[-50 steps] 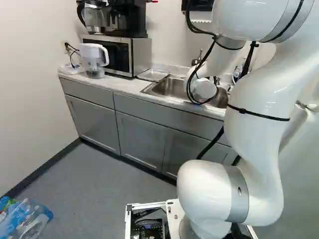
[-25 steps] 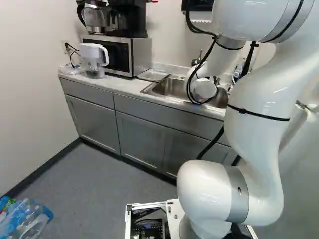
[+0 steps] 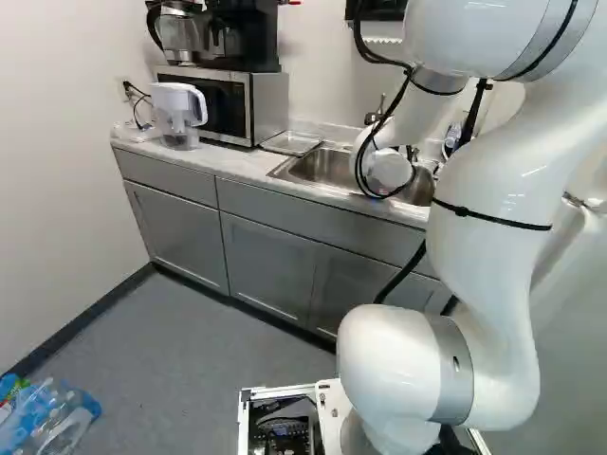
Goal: Rinse the cup and place it in the tray
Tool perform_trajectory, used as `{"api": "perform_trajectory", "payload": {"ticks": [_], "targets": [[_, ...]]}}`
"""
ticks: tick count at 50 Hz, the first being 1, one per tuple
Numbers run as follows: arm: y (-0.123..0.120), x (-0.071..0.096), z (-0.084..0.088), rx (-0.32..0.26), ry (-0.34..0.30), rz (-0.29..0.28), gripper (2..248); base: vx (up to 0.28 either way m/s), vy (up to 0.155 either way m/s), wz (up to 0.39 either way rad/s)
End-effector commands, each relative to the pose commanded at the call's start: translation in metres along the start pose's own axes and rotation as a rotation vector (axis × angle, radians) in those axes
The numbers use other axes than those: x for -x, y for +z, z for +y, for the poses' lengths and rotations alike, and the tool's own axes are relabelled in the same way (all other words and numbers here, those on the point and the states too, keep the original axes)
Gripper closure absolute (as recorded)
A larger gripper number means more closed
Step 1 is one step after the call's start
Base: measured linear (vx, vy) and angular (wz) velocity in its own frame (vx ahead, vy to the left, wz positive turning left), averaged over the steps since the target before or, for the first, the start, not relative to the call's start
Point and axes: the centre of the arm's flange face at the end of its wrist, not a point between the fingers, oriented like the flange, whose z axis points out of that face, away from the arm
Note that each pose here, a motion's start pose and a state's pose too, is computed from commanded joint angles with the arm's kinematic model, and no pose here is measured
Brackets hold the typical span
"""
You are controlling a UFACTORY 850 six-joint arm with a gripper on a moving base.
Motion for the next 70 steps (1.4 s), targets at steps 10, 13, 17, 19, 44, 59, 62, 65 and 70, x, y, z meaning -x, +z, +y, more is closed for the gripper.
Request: {"api": "perform_trajectory", "payload": {"ticks": [10,13,17,19,44,59,62,65,70], "targets": [[0.0000,0.0000,0.0000,0.000,0.000,0.000,126,0.000,0.000,0.000],[0.0000,0.0000,0.0000,0.000,0.000,0.000,126,0.000,0.000,0.000],[0.0000,0.0000,0.0000,0.000,0.000,0.000,126,0.000,0.000,0.000],[0.0000,0.0000,0.0000,0.000,0.000,0.000,126,0.000,0.000,0.000],[0.0000,0.0000,0.0000,0.000,0.000,0.000,126,0.000,0.000,0.000],[0.0000,0.0000,0.0000,0.000,0.000,0.000,126,0.000,0.000,0.000],[0.0000,0.0000,0.0000,0.000,0.000,0.000,126,0.000,0.000,0.000],[0.0000,0.0000,0.0000,0.000,0.000,0.000,126,0.000,0.000,0.000],[0.0000,0.0000,0.0000,0.000,0.000,0.000,126,0.000,0.000,0.000]]}}
